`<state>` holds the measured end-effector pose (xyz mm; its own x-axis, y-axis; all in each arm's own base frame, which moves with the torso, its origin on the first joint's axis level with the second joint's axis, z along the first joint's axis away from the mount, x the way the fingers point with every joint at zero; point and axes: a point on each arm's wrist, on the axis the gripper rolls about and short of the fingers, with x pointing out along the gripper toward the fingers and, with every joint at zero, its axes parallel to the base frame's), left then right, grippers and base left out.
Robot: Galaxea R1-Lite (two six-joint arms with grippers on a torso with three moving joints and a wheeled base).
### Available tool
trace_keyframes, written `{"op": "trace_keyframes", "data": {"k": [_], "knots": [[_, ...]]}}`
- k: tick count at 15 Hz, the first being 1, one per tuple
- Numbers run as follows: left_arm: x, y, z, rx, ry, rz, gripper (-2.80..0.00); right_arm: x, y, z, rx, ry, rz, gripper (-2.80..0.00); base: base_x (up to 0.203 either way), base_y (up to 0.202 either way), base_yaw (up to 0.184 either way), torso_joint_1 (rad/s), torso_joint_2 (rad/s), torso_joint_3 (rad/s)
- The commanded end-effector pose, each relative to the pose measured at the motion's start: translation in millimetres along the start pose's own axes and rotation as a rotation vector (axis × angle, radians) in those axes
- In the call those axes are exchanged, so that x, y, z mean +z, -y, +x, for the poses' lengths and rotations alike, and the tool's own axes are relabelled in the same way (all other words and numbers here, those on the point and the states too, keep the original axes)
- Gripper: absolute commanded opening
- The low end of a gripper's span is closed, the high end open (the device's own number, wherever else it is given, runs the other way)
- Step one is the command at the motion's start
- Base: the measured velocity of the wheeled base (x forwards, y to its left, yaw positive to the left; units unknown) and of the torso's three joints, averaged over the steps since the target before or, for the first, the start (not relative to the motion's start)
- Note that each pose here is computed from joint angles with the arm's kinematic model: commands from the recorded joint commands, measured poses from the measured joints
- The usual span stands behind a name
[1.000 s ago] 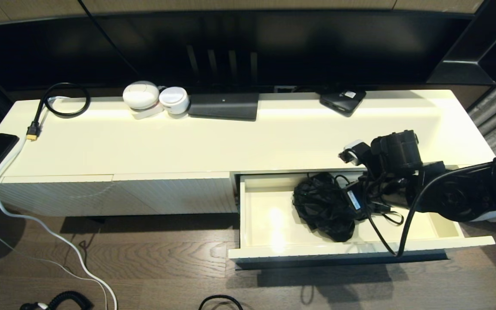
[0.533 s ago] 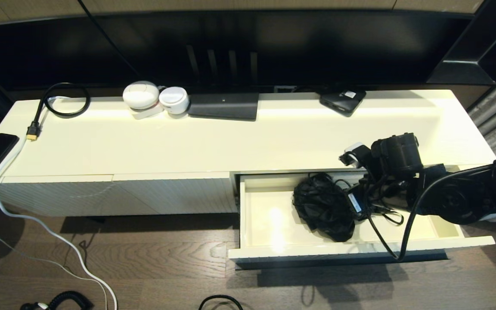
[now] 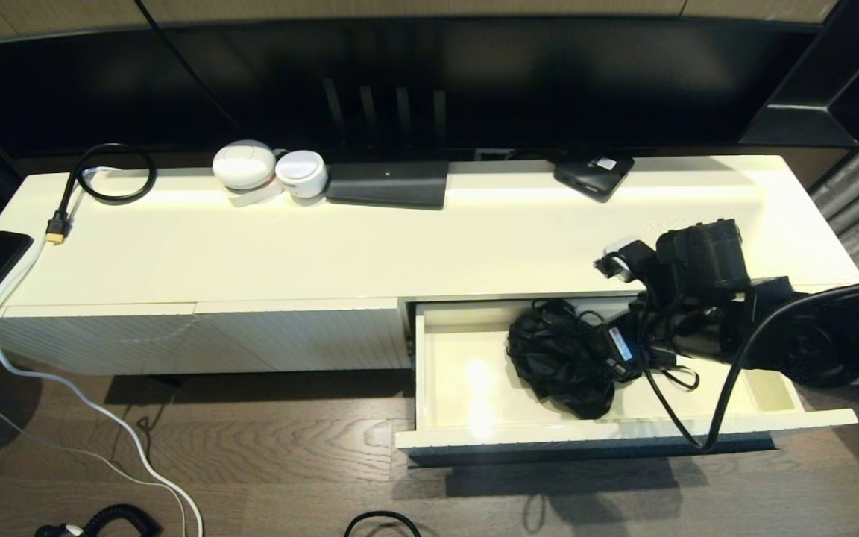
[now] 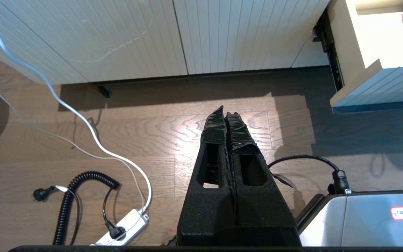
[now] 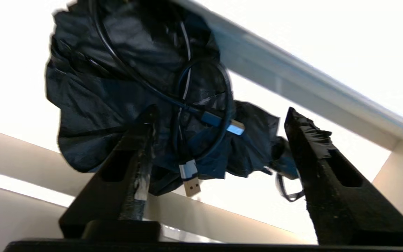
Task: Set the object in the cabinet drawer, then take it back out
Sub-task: Put the data cable in the drawer, then close the drawer
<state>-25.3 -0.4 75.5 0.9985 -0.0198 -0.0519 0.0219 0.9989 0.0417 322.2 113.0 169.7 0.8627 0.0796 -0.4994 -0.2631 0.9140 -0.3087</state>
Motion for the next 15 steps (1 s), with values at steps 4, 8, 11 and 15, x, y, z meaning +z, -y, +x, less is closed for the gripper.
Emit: {"op": "trace_keyframes", "data": {"k": [4,8,11,15], "knots": [[0,0.0,0,-0.002,0.0,0.0,-2.8,-11,4,-67,0.011,0.061,-0.107,0.0,0.0,0.0,0.0,0.0,0.0,0.0],[0,0.0,0,0.0,0.0,0.0,-2.8,-36,0,-106,0.043,0.066,-0.266,-2.8,0.0,0.0,0.0,0.0,0.0,0.0],[0,0.0,0,0.0,0.0,0.0,-2.8,-54,-4,-123,0.096,0.017,-0.411,-2.8,0.0,0.0,0.0,0.0,0.0,0.0],[0,0.0,0,0.0,0.0,0.0,-2.8,-94,-27,-135,0.266,-0.078,-0.625,-2.8,0.0,0.0,0.0,0.0,0.0,0.0]]}}
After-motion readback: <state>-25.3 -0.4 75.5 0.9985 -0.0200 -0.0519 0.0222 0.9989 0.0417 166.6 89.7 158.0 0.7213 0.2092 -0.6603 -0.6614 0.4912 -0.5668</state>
